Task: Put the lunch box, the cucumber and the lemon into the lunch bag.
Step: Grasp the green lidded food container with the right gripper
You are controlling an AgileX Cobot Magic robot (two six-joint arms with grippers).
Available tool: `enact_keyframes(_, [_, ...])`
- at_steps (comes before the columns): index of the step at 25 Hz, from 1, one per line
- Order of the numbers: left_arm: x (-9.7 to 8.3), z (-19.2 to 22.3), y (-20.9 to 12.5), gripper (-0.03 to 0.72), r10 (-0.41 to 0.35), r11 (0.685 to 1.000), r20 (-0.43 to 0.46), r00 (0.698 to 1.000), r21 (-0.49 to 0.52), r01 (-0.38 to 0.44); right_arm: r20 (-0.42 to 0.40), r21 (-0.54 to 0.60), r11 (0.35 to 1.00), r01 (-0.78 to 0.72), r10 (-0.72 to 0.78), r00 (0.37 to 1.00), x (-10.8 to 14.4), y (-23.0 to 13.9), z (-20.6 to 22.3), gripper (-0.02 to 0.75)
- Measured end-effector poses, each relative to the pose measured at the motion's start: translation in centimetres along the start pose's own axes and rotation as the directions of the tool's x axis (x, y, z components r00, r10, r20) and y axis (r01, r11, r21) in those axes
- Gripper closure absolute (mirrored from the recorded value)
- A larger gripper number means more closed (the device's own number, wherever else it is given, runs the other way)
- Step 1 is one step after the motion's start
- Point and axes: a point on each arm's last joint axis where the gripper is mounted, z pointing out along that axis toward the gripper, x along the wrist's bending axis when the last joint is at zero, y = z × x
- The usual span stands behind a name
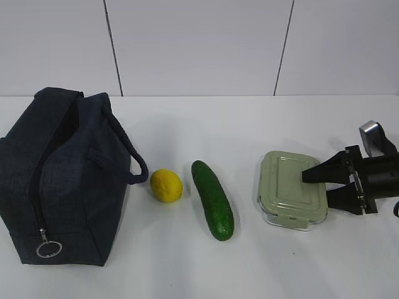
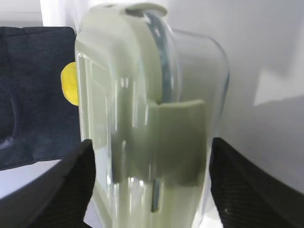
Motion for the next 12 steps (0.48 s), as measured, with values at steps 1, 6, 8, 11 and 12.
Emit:
enact_keyframes(1, [0.00,0.00,0.00,0.449,0.000,1.000,0.000,1.000,0.000,0.000,-0.001,0.004,1.000,0.002,-0.002,1.000,0.07,-0.03,0.13,0.174])
enact_keyframes(6, [0.00,0.00,0.00,0.449,0.000,1.000,0.000,1.000,0.000,0.000,-0.002,0.010,1.000,0.005,-0.005,1.000,0.18,-0.06,0.32,0.195])
enact_keyframes(8, [0.00,0.00,0.00,0.449,0.000,1.000,0.000,1.000,0.000,0.000,-0.002,0.010,1.000,0.005,-0.005,1.000,0.18,-0.06,0.32,0.201])
enact_keyframes(11, [0.00,0.00,0.00,0.449,0.000,1.000,0.000,1.000,0.000,0.000,-0.002,0.010,1.000,0.005,-0.005,1.000,0.18,-0.06,0.32,0.218])
enact_keyframes(12, [0.00,0.00,0.00,0.449,0.000,1.000,0.000,1.000,0.000,0.000,-0.002,0.010,1.000,0.005,-0.005,1.000,0.18,-0.06,0.32,0.226])
